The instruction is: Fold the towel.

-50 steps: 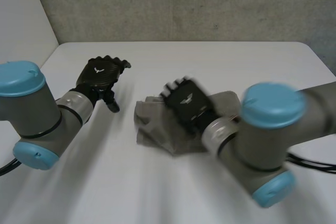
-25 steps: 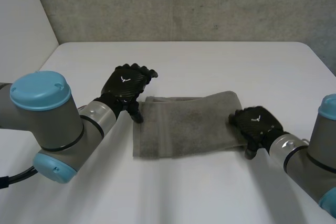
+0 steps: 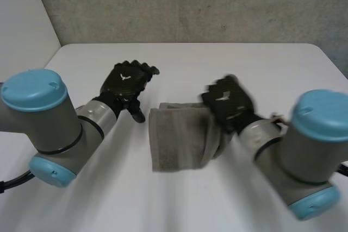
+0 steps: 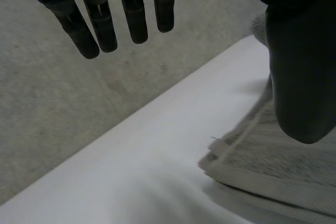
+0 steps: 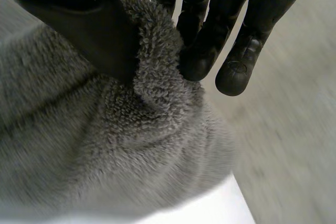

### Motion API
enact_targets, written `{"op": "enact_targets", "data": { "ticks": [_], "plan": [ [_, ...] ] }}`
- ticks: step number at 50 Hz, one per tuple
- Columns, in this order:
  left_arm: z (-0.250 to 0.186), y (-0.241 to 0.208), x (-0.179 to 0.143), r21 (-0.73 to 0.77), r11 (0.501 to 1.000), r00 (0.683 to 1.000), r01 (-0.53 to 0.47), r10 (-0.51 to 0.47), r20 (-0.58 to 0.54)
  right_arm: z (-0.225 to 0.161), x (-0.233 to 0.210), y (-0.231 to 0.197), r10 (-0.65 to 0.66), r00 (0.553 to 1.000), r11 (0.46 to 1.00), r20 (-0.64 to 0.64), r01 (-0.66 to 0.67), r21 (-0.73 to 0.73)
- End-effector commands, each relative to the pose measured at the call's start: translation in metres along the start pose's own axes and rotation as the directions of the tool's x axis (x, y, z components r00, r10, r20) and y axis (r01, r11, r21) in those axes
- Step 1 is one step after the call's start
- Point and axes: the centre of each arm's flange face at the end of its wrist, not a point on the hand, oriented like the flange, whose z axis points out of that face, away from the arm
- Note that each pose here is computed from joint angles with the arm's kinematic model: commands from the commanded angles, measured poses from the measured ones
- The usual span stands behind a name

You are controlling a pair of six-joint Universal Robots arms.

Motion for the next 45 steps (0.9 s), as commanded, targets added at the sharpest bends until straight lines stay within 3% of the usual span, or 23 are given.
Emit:
{"op": "enact_targets", "data": {
  "ticks": [1,2,4,10,13,15,16,18,19,20,21,23,24,26,35,45],
  "plan": [
    [-0.002,-0.019,-0.026,0.045,0.999,0.995,0.0,-0.004,0.099,0.004,-0.091,-0.018,-0.262,0.937,0.964,0.23,0.24,0.117],
    [-0.002,-0.019,-0.026,0.045,0.999,0.995,0.0,-0.004,0.1,0.004,-0.091,-0.018,-0.262,0.937,0.963,0.23,0.241,0.117],
    [-0.003,-0.022,-0.032,0.053,0.998,0.993,0.021,-0.027,0.114,-0.001,-0.115,-0.022,-0.348,0.889,0.935,0.299,0.305,0.181],
    [-0.003,-0.023,-0.033,0.063,0.994,0.989,0.084,-0.091,0.114,-0.003,-0.12,-0.022,-0.334,0.887,0.94,0.32,0.285,0.189],
    [-0.003,-0.023,-0.033,0.066,0.993,0.988,0.097,-0.104,0.113,-0.005,-0.115,-0.022,-0.226,0.917,0.971,0.33,0.185,0.15],
    [-0.003,-0.023,-0.029,0.069,0.991,0.987,0.117,-0.123,0.101,-0.006,-0.083,-0.036,-0.044,0.959,0.993,0.281,0.012,0.115],
    [-0.003,-0.023,-0.029,0.069,0.991,0.987,0.117,-0.123,0.101,-0.006,-0.083,-0.036,-0.043,0.959,0.993,0.28,0.011,0.115],
    [-0.002,-0.024,-0.024,0.074,0.988,0.986,0.136,-0.142,0.086,-0.003,-0.037,-0.033,0.159,0.969,0.982,0.187,-0.174,0.068],
    [-0.002,-0.024,-0.024,0.074,0.988,0.986,0.136,-0.142,0.086,-0.003,-0.037,-0.033,0.16,0.969,0.982,0.186,-0.175,0.068],
    [-0.002,-0.025,-0.02,0.077,0.986,0.985,0.147,-0.153,0.076,-0.002,-0.022,-0.027,0.252,0.956,0.964,0.153,-0.261,0.043],
    [-0.002,-0.025,-0.02,0.077,0.986,0.985,0.148,-0.153,0.076,-0.002,-0.022,-0.027,0.253,0.956,0.964,0.152,-0.262,0.042],
    [-0.002,-0.023,-0.004,0.07,0.98,0.982,0.184,-0.186,0.033,0.001,0.002,-0.015,0.41,0.908,0.911,0.089,-0.412,0.006],
    [-0.002,-0.023,-0.004,0.07,0.98,0.982,0.184,-0.187,0.033,0.001,0.002,-0.015,0.411,0.907,0.911,0.088,-0.413,0.006],
    [0.001,-0.013,0.016,0.039,0.974,0.974,0.225,-0.225,-0.014,0.002,0.014,-0.005,0.514,0.857,0.858,0.044,-0.513,-0.034],
    [0.008,0.022,0.056,-0.065,0.966,0.964,0.25,-0.255,-0.078,0.012,0.021,0.025,0.59,0.808,0.799,0.003,-0.583,-0.144],
    [0.009,0.063,0.062,-0.183,0.96,0.977,0.211,-0.214,0.001,0.039,-0.007,0.068,0.624,0.781,0.75,0.01,-0.595,-0.288]
  ]
}}
